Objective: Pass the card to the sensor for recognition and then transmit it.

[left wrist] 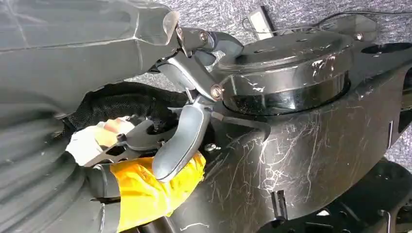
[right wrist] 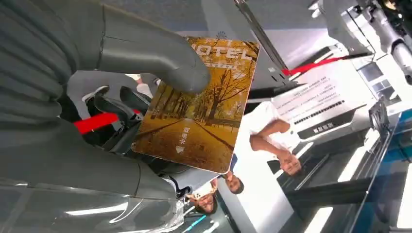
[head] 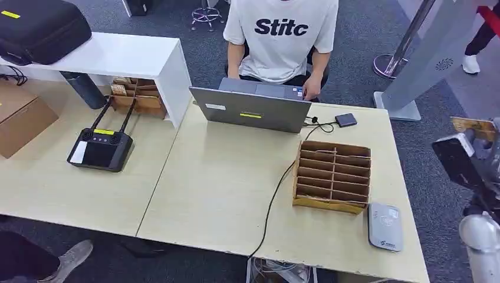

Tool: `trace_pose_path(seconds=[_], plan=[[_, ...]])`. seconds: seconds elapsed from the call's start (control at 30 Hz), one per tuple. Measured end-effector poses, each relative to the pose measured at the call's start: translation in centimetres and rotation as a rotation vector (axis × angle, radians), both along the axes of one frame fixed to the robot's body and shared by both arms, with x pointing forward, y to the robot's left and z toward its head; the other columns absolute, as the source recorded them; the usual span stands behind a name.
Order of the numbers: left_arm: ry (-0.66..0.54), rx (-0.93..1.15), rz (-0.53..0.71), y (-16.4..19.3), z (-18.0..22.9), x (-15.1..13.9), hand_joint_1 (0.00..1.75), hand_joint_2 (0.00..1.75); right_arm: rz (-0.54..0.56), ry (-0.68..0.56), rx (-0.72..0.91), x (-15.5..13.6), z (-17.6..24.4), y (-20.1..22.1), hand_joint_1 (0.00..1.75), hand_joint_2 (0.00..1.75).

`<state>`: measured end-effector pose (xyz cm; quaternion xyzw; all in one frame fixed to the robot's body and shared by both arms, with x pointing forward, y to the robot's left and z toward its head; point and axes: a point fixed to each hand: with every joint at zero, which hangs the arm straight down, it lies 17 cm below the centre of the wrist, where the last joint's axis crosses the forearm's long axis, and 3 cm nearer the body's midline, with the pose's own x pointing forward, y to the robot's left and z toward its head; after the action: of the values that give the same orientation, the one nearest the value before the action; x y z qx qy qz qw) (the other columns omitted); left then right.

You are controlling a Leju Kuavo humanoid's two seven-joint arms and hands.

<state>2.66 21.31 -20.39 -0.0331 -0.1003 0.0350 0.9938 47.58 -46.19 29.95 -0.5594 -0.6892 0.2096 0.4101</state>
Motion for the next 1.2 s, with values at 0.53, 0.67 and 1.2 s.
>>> trace_pose_path(seconds=[0.53,0.67,1.2], plan=[[0.000,-0.005,0.006,0.1,0.1,-0.3,0.00,1.75,0.050,0.064,0.072,-2.6,-4.3,2.3,1.75,1.75],[0.002,-0.007,0.006,0.0,0.2,-0.4,0.00,1.75,0.071,0.098,0.107,-3.1,-5.9,3.3,1.75,1.75],[-0.003,-0.008,0.007,0.1,0.3,-0.5,0.00,1.75,0.088,0.190,0.199,-4.9,-10.7,5.0,1.75,1.75]])
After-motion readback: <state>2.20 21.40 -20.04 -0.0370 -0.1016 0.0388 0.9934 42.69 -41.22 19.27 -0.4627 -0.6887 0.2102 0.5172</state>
